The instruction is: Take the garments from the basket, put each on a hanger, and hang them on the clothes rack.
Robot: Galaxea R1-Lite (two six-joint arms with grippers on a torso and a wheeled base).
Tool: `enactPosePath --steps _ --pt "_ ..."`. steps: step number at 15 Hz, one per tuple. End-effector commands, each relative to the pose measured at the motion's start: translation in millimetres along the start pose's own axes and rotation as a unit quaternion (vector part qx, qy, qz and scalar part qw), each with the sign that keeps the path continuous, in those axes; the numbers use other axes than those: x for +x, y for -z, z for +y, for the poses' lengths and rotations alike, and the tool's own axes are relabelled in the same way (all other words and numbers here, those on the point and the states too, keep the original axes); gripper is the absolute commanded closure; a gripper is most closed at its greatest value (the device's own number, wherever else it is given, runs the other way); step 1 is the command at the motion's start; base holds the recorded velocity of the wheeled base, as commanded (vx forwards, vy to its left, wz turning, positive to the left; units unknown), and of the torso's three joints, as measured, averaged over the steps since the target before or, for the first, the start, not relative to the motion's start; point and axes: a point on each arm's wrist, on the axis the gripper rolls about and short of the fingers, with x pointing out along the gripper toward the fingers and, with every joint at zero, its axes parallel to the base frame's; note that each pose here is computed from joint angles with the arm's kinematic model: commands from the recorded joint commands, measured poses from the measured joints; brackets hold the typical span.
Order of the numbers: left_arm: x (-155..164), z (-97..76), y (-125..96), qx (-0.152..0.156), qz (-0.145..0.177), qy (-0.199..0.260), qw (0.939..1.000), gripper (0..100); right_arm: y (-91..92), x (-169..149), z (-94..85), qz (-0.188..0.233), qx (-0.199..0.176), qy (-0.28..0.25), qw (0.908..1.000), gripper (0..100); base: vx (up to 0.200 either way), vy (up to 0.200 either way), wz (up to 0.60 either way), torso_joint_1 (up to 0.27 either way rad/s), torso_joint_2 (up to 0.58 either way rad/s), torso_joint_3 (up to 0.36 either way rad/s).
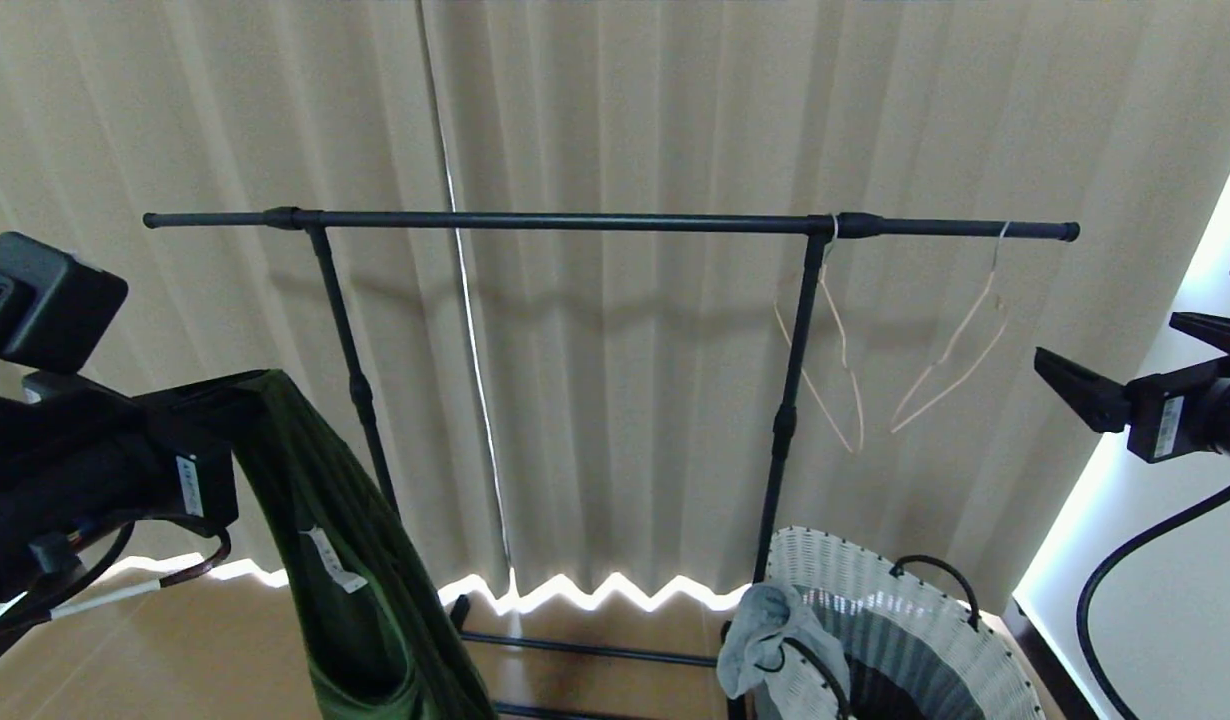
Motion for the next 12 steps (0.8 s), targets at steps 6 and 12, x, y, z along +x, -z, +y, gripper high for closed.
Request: enactPosePath --steps 6,12 --pt "-1.0 -0.9 4.0 -0.003 -0.013 -0.004 0.9999 100 3.6 1.9 -6.7 0.012 0.001 0.016 0.9998 0 0.000 0.000 0.00 0.000 0.00 0.000" --pt "-0.6 -1.1 5.1 -0.001 -0.011 -0.004 0.9999 100 6.5 3.1 -14.1 0.021 0.001 0.036 0.9991 0 0.200 0.000 0.00 0.002 0.00 0.003"
